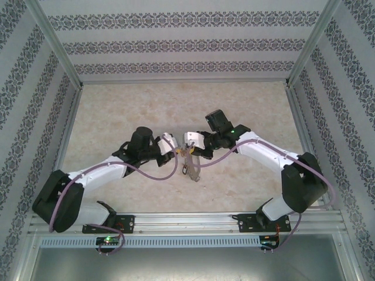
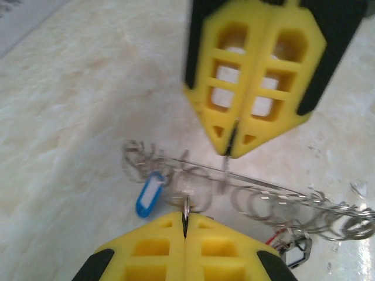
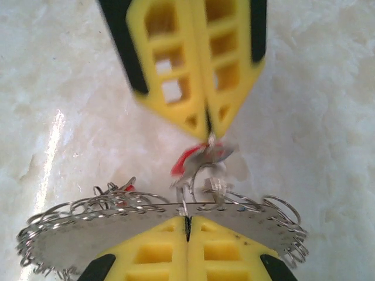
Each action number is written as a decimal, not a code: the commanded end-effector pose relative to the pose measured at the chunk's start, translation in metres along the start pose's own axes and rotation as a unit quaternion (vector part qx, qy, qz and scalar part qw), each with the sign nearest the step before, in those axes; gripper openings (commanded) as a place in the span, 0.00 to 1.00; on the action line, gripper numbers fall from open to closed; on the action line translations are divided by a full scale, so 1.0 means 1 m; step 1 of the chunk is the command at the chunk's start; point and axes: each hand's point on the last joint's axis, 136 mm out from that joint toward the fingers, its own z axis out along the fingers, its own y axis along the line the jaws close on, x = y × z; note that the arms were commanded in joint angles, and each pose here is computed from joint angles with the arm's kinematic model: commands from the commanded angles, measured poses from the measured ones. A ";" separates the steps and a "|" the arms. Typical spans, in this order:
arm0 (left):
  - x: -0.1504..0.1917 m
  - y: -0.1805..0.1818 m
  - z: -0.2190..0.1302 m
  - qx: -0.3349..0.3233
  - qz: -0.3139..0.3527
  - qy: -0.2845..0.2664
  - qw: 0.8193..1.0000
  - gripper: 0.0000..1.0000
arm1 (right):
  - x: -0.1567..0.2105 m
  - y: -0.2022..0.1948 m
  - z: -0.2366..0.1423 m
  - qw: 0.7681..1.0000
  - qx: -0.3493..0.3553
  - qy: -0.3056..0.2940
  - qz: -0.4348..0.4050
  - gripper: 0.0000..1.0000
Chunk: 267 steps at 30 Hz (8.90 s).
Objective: Put the keys on the keyring
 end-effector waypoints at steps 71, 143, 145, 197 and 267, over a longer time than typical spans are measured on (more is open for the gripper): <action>0.066 0.095 -0.081 -0.285 -0.223 0.091 0.928 0.00 | 0.029 0.049 0.108 0.977 -0.158 0.142 -0.037 0.03; 0.070 0.097 -0.072 -0.272 -0.224 0.104 0.930 0.00 | 0.031 0.062 0.105 0.971 -0.182 0.140 -0.073 0.21; 0.070 0.097 -0.073 -0.274 -0.224 0.104 0.930 0.00 | 0.033 0.064 0.106 0.970 -0.183 0.141 -0.073 0.21; 0.070 0.097 -0.072 -0.271 -0.225 0.106 0.930 0.00 | 0.035 0.082 0.089 0.967 -0.190 0.131 -0.109 0.18; 0.071 0.096 -0.070 -0.265 -0.227 0.109 0.931 0.00 | 0.026 0.063 0.099 0.980 -0.135 0.112 -0.095 0.22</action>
